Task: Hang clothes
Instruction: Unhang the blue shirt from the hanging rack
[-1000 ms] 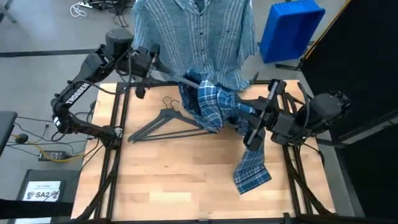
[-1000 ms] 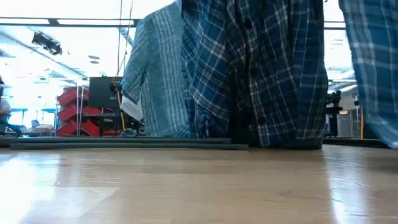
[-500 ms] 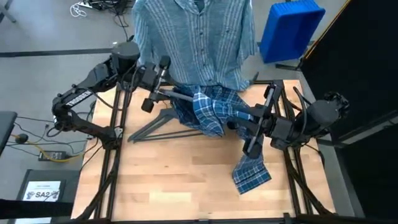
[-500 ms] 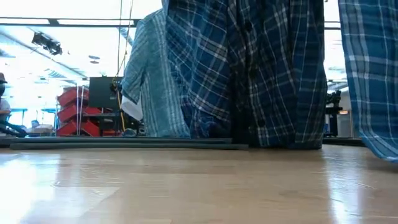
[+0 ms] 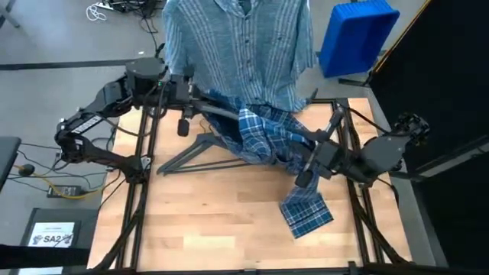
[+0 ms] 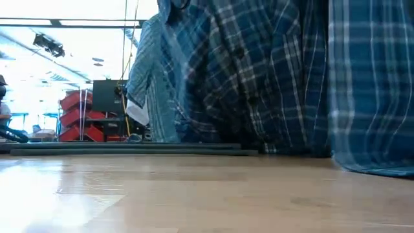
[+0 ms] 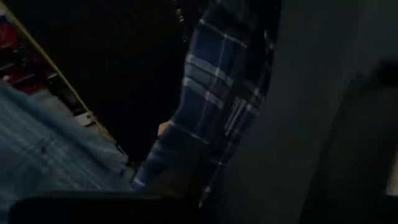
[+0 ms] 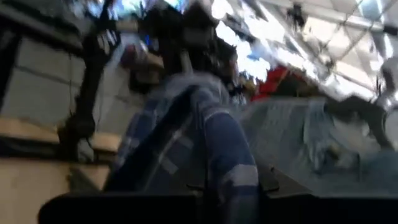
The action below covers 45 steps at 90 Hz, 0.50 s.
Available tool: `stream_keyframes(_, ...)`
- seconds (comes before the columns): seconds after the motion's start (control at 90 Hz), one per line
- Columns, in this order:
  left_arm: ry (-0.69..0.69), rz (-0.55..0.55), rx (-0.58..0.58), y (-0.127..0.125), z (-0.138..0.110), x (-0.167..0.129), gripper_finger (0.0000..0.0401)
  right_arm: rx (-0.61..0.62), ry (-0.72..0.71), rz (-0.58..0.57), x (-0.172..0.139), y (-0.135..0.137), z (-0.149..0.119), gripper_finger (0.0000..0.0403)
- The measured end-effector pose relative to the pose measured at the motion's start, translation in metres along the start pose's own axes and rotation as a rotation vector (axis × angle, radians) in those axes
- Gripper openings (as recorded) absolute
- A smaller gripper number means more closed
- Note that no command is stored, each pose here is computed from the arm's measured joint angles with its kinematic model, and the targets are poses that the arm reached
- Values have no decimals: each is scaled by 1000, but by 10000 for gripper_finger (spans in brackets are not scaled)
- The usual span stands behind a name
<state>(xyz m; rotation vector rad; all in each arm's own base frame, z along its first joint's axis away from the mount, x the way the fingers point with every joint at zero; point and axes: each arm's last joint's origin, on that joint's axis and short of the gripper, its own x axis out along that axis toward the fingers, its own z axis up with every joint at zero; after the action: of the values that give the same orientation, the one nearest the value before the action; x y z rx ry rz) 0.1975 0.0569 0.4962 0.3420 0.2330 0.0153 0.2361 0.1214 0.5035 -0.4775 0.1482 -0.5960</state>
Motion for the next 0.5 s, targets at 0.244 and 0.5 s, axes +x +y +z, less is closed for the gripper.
stream_keyframes(0.244,223,-20,-96,-13,-18,-16,66,42,150,31,-1,7,-31,110)
stream_keyframes(0.5,458,21,-165,-24,-33,-3,66,109,358,49,-4,8,-71,156)
